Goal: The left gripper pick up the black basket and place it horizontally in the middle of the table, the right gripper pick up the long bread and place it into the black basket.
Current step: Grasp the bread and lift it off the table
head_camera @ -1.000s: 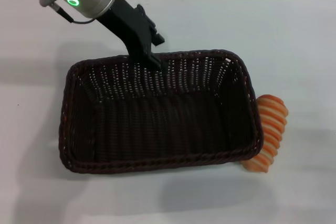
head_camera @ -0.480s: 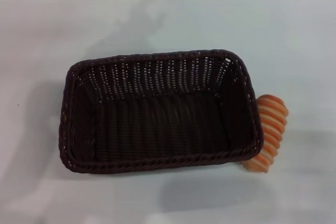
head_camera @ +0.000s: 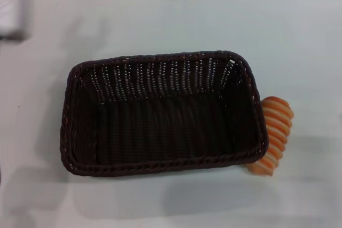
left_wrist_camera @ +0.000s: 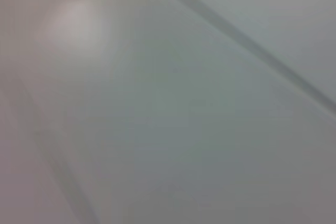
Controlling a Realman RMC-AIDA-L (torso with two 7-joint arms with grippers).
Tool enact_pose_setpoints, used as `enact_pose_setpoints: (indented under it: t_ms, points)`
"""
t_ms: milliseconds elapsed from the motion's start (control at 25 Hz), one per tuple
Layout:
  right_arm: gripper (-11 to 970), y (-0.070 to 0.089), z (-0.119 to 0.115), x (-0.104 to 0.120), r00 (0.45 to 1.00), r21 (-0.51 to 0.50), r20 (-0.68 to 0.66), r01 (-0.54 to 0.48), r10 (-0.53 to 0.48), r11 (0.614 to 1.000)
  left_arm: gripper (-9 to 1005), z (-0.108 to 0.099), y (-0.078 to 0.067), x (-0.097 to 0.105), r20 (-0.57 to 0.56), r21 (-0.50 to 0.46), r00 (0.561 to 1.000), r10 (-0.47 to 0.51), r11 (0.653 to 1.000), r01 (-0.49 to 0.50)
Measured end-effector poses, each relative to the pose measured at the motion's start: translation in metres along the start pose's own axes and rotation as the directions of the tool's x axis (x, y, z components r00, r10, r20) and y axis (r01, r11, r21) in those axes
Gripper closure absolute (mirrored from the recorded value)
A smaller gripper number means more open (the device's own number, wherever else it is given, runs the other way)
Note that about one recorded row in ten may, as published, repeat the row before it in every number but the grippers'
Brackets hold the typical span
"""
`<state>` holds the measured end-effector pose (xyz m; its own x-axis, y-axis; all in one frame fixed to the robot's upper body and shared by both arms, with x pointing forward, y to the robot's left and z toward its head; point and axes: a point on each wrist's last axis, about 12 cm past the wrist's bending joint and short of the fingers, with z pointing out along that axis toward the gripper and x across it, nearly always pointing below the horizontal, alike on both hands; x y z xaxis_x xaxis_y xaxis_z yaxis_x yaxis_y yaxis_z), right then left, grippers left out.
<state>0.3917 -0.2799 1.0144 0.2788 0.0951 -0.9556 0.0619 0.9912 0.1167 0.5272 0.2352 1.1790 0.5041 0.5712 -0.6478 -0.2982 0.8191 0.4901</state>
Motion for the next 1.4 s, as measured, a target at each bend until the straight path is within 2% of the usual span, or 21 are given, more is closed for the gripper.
enact_pose_setpoints:
  t_ms: [40, 80, 120, 160, 200, 240, 280, 360, 440, 480, 560, 640, 880, 1040, 1400]
  points:
    - [245, 0.002, -0.001, 0.002, 1.000, -0.014, -0.017, -0.003, 0.003, 1.000, 208, 0.000, 0.000, 0.000, 0.000, 0.000, 1.000, 0.000, 1.000, 0.000]
    - [245, 0.003, -0.002, 0.003, 0.999, -0.029, -0.031, -0.005, 0.004, 1.000, 208, -0.019, 0.019, 0.011, 0.023, -0.099, 0.991, -0.135, 0.986, 0.137]
    - [245, 0.005, -0.004, 0.004, 0.999, -0.042, -0.042, -0.009, 0.007, 0.999, 209, -0.019, 0.019, 0.011, 0.023, -0.099, 0.991, -0.135, 0.986, 0.137]
    - [246, 0.007, -0.005, 0.005, 0.999, -0.060, -0.054, -0.013, 0.010, 0.998, 209, -0.033, 0.035, 0.026, 0.026, -0.151, 0.963, -0.268, 0.951, 0.269]
    - [246, 0.009, -0.007, 0.006, 0.998, -0.076, -0.065, -0.017, 0.012, 0.997, 208, -0.042, 0.045, 0.038, 0.021, -0.177, 0.939, -0.344, 0.923, 0.343]
    - [247, 0.011, -0.009, 0.007, 0.997, -0.090, -0.072, -0.021, 0.015, 0.996, 207, -0.052, 0.053, 0.053, -0.007, -0.190, 0.912, -0.409, 0.896, 0.401]
    - [247, 0.013, -0.011, 0.007, 0.997, -0.108, -0.082, -0.027, 0.018, 0.994, 205, -0.052, 0.053, 0.053, -0.007, -0.190, 0.912, -0.409, 0.896, 0.401]
    - [248, 0.018, -0.013, 0.009, 0.995, -0.146, -0.101, -0.037, 0.023, 0.989, 203, -0.072, 0.064, 0.091, -0.086, -0.220, 0.846, -0.526, 0.839, 0.498]
    - [249, 0.022, -0.014, 0.012, 0.992, -0.176, -0.128, -0.046, 0.024, 0.983, 203, -0.072, 0.064, 0.091, -0.086, -0.220, 0.846, -0.526, 0.839, 0.498]
    - [249, 0.024, -0.013, 0.014, 0.989, -0.183, -0.144, -0.052, 0.025, 0.982, 204, -0.082, 0.062, 0.109, -0.143, -0.236, 0.828, -0.542, 0.831, 0.503]
    - [250, 0.028, -0.011, 0.018, 0.983, -0.196, -0.179, -0.062, 0.027, 0.979, 204, -0.084, 0.056, 0.115, -0.180, -0.222, 0.823, -0.538, 0.838, 0.499]
    - [251, 0.032, -0.009, 0.023, 0.976, -0.215, -0.219, -0.070, 0.022, 0.974, 205, -0.084, 0.056, 0.115, -0.180, -0.222, 0.823, -0.538, 0.838, 0.499]
    - [254, 0.049, 0.008, 0.041, 0.939, -0.306, -0.344, -0.093, -0.019, 0.947, 206, -0.076, 0.042, 0.122, -0.232, -0.164, 0.822, -0.521, 0.853, 0.495]
    - [255, 0.059, 0.017, 0.049, 0.916, -0.346, -0.399, -0.107, -0.043, 0.932, 207, -0.075, 0.039, 0.124, -0.243, -0.156, 0.821, -0.517, 0.856, 0.493]
    - [259, 0.063, 0.021, 0.058, 0.886, -0.356, -0.457, -0.107, -0.074, 0.928, 208, -0.074, 0.039, 0.124, -0.243, -0.152, 0.821, -0.516, 0.856, 0.493]
